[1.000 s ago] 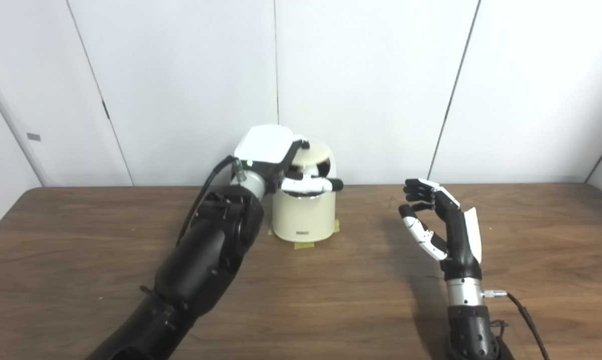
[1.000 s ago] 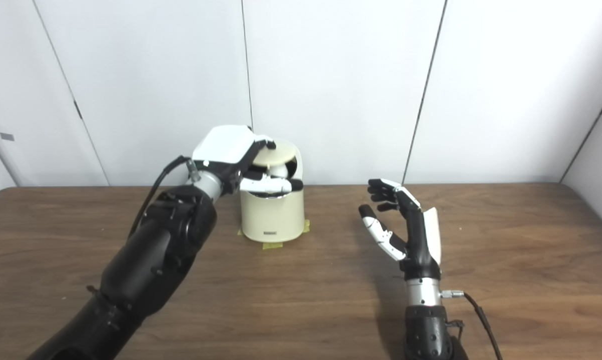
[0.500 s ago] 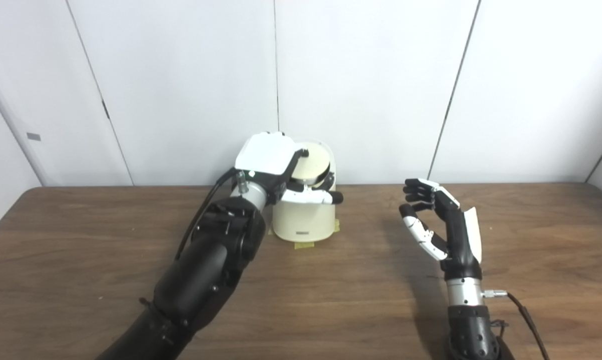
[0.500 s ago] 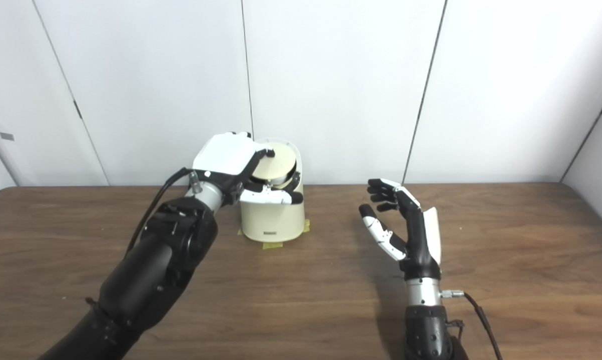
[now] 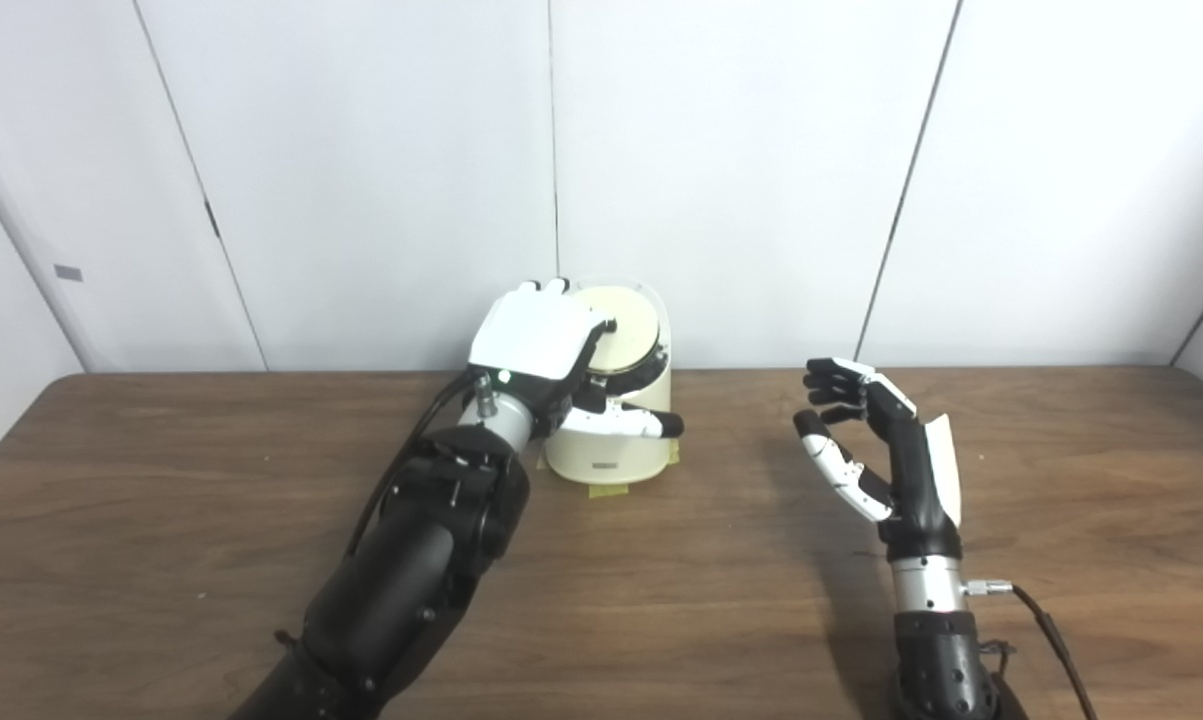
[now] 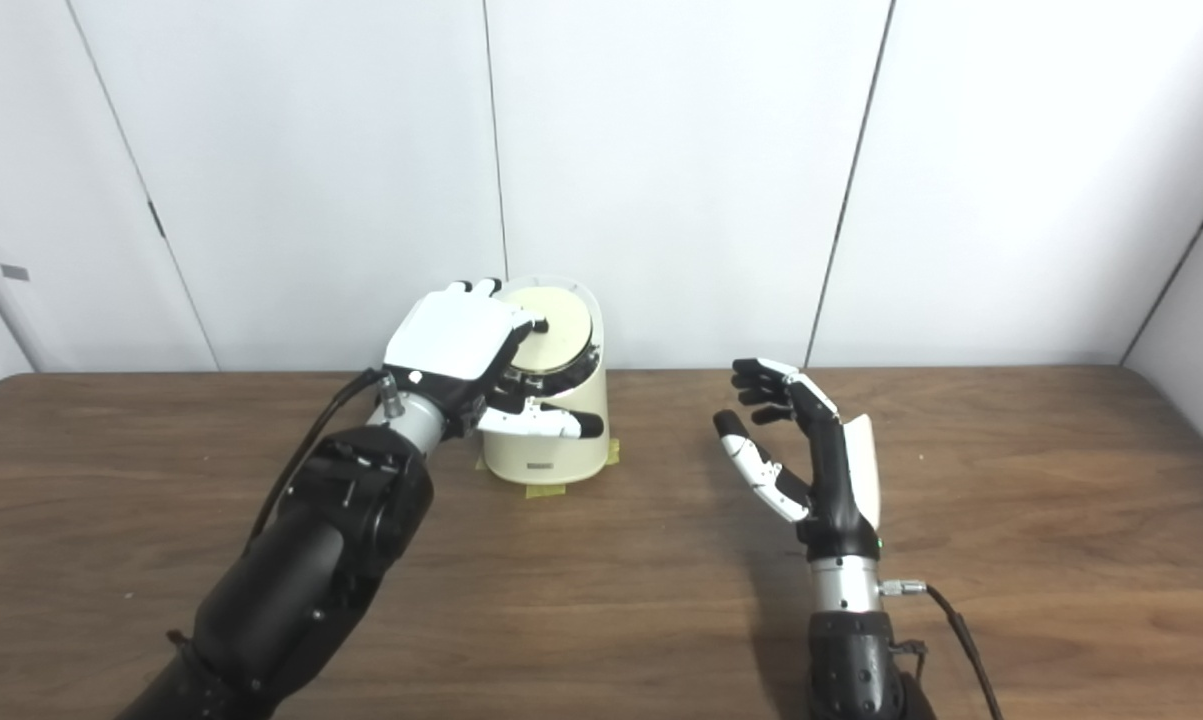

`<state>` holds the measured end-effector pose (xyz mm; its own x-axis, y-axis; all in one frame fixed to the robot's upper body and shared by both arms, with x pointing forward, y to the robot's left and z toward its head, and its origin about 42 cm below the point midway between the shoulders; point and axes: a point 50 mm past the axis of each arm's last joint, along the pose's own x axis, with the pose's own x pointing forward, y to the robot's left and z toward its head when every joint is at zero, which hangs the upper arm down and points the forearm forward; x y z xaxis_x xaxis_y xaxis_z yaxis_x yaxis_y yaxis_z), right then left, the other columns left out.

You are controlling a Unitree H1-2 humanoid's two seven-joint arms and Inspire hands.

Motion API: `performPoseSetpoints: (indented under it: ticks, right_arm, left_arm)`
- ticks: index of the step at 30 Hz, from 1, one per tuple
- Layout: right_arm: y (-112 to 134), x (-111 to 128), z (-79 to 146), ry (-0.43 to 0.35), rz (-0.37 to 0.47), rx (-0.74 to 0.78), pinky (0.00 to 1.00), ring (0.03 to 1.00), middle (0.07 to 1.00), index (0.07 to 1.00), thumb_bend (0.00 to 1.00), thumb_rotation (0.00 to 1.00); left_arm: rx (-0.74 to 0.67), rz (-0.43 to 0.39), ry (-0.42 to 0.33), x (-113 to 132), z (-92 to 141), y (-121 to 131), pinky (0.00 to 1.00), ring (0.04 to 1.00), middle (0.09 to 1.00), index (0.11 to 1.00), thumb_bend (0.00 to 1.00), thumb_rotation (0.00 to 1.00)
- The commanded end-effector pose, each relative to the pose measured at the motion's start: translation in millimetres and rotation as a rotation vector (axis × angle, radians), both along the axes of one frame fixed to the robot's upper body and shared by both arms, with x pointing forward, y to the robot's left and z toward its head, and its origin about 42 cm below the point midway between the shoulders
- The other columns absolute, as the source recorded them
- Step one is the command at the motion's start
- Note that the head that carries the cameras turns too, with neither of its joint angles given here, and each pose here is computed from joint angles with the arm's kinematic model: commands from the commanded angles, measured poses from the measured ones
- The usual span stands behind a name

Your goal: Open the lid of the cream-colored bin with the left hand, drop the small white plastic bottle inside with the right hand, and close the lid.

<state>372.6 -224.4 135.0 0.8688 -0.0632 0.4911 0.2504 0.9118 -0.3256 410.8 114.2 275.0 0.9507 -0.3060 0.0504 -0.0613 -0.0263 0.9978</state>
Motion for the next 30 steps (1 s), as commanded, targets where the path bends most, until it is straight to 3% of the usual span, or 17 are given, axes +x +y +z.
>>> performPoseSetpoints:
  ticks: [1, 15, 30]
  right_arm:
    - [12, -17, -27, 0.066, 0.003, 0.034, 0.54, 0.631, 0.660, 0.681, 0.27, 0.58]
    - [13, -16, -27, 0.062, 0.004, 0.038, 0.54, 0.636, 0.662, 0.683, 0.25, 0.56]
    - [13, -16, -24, 0.060, 0.000, 0.031, 0.54, 0.634, 0.658, 0.685, 0.26, 0.58]
  left_arm:
    - [0.012, -0.030, -0.064, -2, 10, -5, 1.00, 0.984, 0.863, 0.849, 1.00, 1.00]
    - [0.077, -0.045, -0.064, -12, -5, -9, 1.00, 0.990, 0.867, 0.852, 1.00, 1.00]
    - [0.233, -0.073, 0.064, -9, -42, -10, 1.00, 0.939, 0.787, 0.775, 1.00, 1.00]
